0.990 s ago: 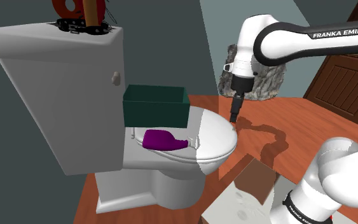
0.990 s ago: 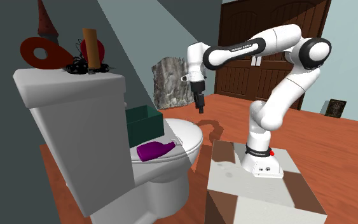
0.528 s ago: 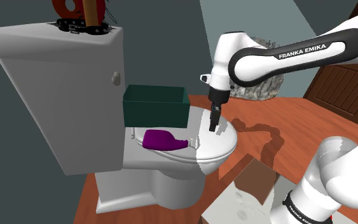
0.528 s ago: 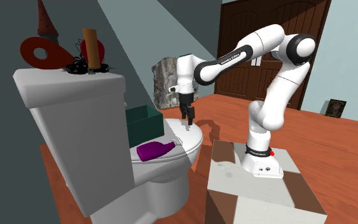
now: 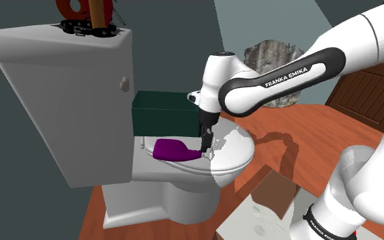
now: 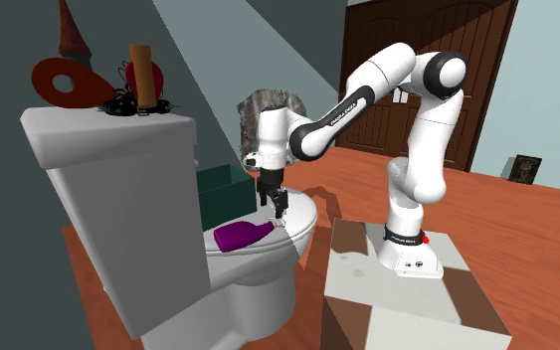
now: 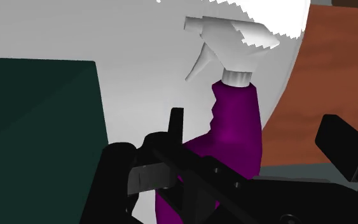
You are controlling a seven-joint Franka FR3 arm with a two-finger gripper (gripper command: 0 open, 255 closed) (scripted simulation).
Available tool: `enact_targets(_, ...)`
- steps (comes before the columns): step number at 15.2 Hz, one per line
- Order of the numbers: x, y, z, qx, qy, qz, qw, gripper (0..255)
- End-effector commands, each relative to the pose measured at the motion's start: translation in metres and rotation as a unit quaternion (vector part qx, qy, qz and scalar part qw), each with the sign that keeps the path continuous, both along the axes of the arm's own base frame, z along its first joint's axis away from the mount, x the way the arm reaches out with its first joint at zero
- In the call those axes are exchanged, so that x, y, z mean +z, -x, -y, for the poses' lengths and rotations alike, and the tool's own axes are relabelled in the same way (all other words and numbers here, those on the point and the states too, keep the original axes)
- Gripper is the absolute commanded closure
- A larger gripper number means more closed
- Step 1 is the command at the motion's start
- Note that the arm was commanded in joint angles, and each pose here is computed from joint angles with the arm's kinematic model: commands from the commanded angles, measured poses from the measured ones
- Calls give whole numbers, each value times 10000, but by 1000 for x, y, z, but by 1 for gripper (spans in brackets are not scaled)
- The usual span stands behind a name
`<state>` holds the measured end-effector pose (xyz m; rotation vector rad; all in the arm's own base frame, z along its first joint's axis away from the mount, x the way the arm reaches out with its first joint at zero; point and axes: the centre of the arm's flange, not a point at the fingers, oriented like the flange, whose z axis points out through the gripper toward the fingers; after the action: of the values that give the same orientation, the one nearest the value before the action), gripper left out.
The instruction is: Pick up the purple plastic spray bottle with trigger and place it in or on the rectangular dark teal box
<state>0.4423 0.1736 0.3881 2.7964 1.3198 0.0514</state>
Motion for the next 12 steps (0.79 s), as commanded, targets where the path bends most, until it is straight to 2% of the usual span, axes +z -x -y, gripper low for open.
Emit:
enact_targets(1,-12,-5,-17,306,10,96,9995,0)
enact_targets(8,-49,-7,-16,306,10,96,9995,0)
enact_targets(12,-52,-8,-16,306,10,96,9995,0)
